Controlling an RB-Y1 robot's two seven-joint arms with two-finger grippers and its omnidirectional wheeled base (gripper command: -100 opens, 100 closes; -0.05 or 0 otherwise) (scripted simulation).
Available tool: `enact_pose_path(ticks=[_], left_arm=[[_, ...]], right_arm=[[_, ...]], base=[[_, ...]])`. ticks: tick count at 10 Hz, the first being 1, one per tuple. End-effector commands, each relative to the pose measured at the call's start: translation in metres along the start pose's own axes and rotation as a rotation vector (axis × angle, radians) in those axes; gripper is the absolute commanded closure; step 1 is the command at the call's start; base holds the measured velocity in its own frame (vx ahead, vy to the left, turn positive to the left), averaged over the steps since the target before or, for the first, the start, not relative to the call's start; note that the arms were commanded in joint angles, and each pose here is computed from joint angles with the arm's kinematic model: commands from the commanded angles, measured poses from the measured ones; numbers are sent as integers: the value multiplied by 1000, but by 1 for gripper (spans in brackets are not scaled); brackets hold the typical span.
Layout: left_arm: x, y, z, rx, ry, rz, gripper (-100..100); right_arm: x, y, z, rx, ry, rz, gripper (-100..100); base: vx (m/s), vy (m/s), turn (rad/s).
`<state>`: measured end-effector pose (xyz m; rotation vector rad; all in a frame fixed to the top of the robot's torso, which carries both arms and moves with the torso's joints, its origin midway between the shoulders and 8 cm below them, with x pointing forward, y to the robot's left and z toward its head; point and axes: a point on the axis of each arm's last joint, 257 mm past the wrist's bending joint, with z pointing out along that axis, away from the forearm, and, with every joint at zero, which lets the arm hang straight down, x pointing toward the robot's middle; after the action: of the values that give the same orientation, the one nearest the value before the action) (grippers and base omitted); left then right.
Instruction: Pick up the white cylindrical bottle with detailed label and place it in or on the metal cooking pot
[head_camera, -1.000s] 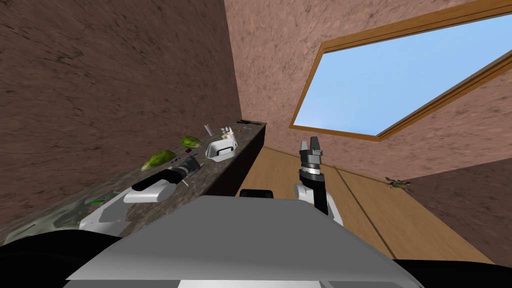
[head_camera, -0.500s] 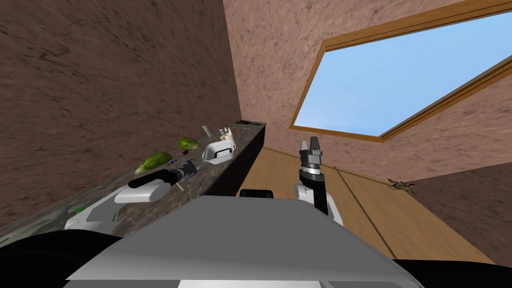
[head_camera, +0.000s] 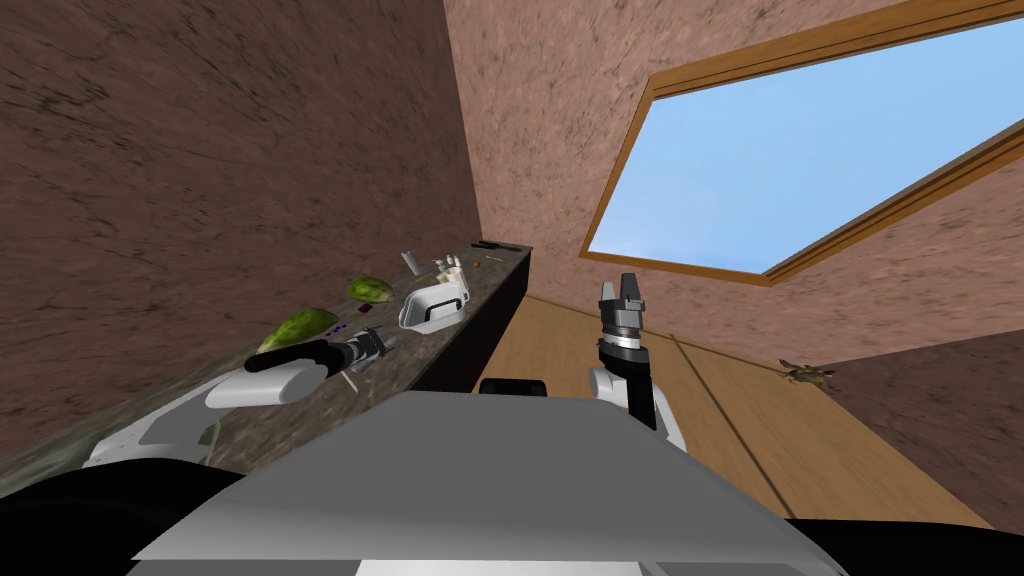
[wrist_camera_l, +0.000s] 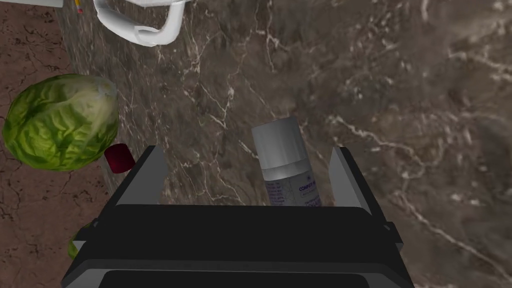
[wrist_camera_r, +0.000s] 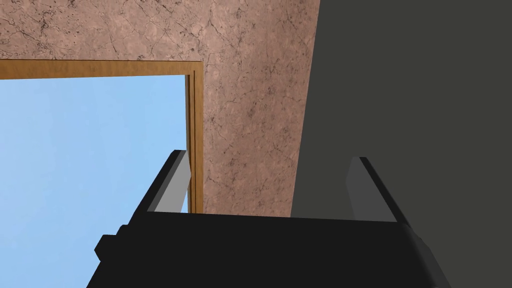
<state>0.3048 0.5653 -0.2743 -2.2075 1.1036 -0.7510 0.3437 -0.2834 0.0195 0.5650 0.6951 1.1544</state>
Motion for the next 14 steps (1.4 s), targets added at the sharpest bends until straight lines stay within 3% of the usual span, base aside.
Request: enact_pose_path(ticks=[1,2,3,4,5,6,7,8,9,10,12,13,14], left_arm=[[-16,7,-2,-58,-41,-52,-100],[-18,10,-2,-69,-49,-52,-100],[-34,15,-5,-113,-90,-94,-100],[-34,19,-6,-127,-93,-102,-100],[-47,24,-10,-167,-127,-150,-100],[-49,28,-11,-181,-137,-151,-100],[-61,33,-15,-221,-171,-199,-100],[-63,36,-16,-232,-179,-198,-100],[-74,43,-22,-274,-216,-245,-100],[-75,45,-23,-280,-221,-245,-100],[-95,56,-35,-350,-294,-324,-100],[-95,60,-37,-365,-298,-331,-100],[-102,66,-44,-402,-334,-369,-100]], right_arm=[[0,0,0,0,0,0,0],[0,0,0,0,0,0,0],[0,0,0,0,0,0,0],[0,0,0,0,0,0,0],[0,0,0,0,0,0,0],[0,0,0,0,0,0,0],[0,0,0,0,0,0,0],[0,0,0,0,0,0,0],[0,0,0,0,0,0,0],[0,0,0,0,0,0,0],[0,0,0,0,0,0,0],[0,0,0,0,0,0,0],[0,0,0,0,0,0,0]], base=[[39,-2,-15],[45,-2,-7],[62,-4,-13],[62,-1,-7],[75,-10,-18],[53,-5,-7],[49,-1,-20],[43,3,-9],[58,0,-13],[48,5,-11],[62,5,-28],[57,2,-13],[56,6,-15]])
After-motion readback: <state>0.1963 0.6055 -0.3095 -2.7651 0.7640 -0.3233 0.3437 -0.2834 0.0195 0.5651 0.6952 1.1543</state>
